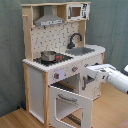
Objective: Play with the kitchen
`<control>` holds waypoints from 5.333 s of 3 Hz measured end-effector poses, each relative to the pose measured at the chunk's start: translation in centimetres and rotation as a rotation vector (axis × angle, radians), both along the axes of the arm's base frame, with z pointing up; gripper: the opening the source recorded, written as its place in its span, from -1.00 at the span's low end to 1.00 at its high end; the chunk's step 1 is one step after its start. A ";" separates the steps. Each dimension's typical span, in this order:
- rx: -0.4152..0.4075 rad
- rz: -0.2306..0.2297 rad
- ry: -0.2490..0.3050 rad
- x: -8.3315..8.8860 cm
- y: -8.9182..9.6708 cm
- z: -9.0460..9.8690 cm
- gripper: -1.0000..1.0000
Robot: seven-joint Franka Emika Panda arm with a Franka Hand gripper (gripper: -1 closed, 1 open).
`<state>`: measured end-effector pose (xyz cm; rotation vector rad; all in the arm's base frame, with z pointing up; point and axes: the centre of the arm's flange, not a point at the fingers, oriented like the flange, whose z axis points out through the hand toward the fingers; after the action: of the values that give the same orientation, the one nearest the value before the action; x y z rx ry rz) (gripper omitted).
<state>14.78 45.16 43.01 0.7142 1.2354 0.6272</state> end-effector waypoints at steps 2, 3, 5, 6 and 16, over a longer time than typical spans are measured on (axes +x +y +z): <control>-0.030 0.016 0.025 -0.1 -1.4 5.6 1.00; -0.046 0.022 0.035 0.5 -2.4 8.6 1.00; -0.080 0.043 0.050 1.5 -4.8 14.0 1.00; -0.098 0.052 0.057 2.0 -6.1 16.2 1.00; -0.098 0.110 0.148 22.5 -19.4 26.5 1.00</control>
<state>37.28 25.73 69.50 0.6227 1.4397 0.6077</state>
